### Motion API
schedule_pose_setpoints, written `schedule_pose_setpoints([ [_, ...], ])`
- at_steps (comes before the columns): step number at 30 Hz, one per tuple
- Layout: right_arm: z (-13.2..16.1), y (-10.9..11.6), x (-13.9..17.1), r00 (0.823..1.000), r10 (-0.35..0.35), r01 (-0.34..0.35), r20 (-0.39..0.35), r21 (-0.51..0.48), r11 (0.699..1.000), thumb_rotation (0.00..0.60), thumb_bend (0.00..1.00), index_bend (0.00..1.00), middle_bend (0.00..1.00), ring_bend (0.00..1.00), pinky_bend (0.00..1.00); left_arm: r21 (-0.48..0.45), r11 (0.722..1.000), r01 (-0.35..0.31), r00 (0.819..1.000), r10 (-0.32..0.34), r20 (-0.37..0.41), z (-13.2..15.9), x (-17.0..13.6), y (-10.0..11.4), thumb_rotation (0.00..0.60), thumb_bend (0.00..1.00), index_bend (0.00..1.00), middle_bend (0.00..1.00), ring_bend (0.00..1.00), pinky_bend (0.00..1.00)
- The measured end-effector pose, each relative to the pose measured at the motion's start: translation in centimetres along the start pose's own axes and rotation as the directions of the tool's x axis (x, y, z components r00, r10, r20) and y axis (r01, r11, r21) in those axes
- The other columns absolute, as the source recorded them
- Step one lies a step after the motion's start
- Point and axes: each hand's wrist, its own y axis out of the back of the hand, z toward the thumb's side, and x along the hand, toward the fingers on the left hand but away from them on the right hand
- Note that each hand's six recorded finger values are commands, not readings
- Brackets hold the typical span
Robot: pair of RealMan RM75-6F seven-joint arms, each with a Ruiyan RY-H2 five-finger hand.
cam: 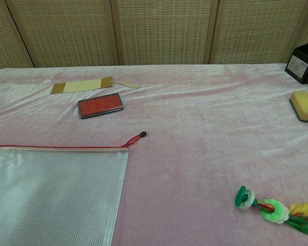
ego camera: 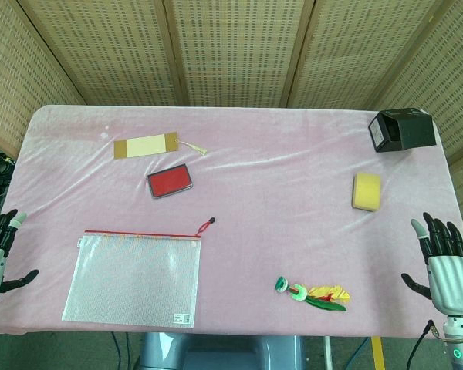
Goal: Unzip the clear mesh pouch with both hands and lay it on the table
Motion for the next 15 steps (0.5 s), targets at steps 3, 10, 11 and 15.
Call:
schedule_pose_setpoints([
  [3,0.0,0.0,0.0,1.0,0.002,-0.002,0.001,0.006,1.0,0.6,0.0,0.0,0.0,0.0,0.0,0.004,1.0,0.004,1.0,-0.004,-0.002,-0.1,0.0,-0.1,0.6,0.0,0.0,0.0,0.0,0.0],
  [10,0.2,0.0,0.0,1.0,0.007,-0.007,-0.001,0.01,1.0,0.6,0.0,0.0,0.0,0.0,0.0,0.013,1.0,0.025,1.0,-0.025,-0.007,-0.1,0.3,-0.6,0.6,0.0,0.0,0.22,0.18,0.25],
  [11,0.2,0.0,-0.1,1.0,0.007,-0.007,0.0,0.01,1.0,0.6,0.0,0.0,0.0,0.0,0.0,0.013,0.999,0.033,0.999,-0.033,-0.005,0.0,0.5,-0.7,0.6,0.0,0.0,0.34,0.29,0.39],
  [15,0.1,-0.1,-0.1,1.0,0.008,-0.008,0.003,0.014,1.0,0.6,0.0,0.0,0.0,0.0,0.0,-0.008,0.999,0.039,0.999,-0.039,0.029,1.3,2.1,-0.9,0.6,0.0,0.03,0.76,0.71,0.86],
])
